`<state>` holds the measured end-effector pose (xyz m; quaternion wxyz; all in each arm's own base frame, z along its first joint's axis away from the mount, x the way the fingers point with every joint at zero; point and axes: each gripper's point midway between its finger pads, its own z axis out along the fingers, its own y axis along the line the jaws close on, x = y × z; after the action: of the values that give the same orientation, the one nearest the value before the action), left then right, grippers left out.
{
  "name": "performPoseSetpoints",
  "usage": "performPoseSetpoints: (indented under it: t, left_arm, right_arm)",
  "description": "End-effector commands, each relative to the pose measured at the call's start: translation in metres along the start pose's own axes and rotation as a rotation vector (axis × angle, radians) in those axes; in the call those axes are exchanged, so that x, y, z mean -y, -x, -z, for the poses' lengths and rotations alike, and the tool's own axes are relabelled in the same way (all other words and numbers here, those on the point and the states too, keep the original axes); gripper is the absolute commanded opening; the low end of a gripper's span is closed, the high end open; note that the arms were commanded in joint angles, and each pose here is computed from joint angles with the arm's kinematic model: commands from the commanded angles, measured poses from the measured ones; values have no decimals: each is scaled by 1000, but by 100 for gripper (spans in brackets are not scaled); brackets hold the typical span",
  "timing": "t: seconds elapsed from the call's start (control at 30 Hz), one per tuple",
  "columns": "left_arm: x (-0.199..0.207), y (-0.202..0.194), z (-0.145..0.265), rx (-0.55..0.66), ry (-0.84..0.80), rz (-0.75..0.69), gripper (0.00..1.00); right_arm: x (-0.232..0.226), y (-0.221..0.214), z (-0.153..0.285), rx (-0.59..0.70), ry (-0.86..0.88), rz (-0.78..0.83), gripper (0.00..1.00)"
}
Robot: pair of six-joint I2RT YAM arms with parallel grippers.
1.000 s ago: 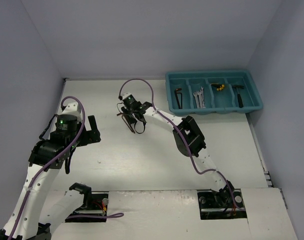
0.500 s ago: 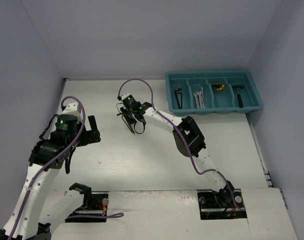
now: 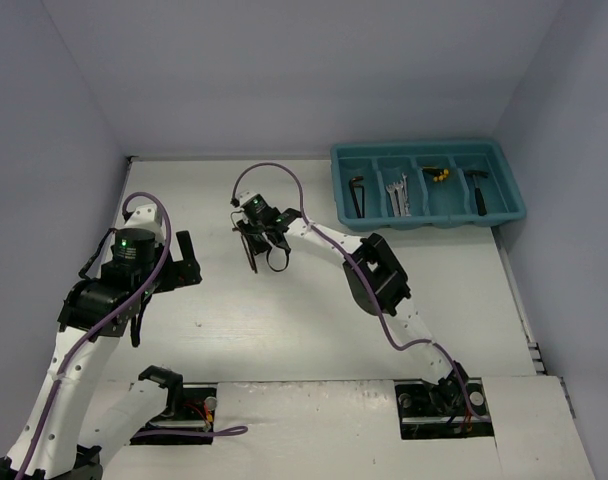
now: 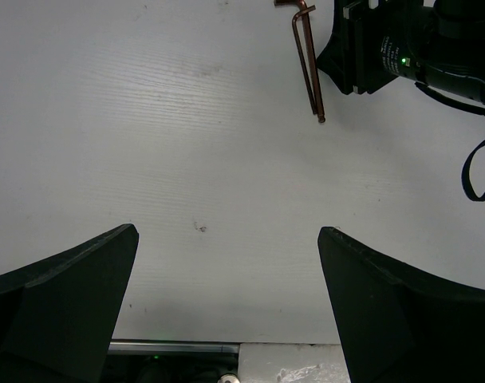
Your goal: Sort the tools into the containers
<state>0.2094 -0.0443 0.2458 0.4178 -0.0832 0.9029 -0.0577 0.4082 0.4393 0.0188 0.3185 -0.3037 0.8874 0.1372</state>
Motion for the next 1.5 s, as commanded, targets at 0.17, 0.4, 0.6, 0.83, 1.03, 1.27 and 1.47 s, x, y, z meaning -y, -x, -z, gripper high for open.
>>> performPoseSetpoints:
  t: [0.17,0.4,0.6,0.83,1.03,1.27,1.47]
  left_arm:
    - [2,7,-5,19,10,45,95]
    - [12,10,-31,-15,20,94,89]
    - [29,13,-81,-86,51,122,71]
    - [71,14,-151,-151,102,52,57]
    - [92,11,-210,-223,143,20,53]
    - [106,4,-262,-280,165,-25,41]
    - [116,3,-283,-296,159,-24,33]
  right_arm:
    - [1,-8,20,12,-63,-29,24]
    - [42,-11,66,43,-160,-135,23]
    - [87,-12,131,100,-197,-201,25]
    - [119,-22,211,194,-227,-264,27]
    - [116,-38,251,249,-191,-297,29]
    - [112,-62,275,277,-173,-312,31]
    - [110,-70,288,299,-161,-327,31]
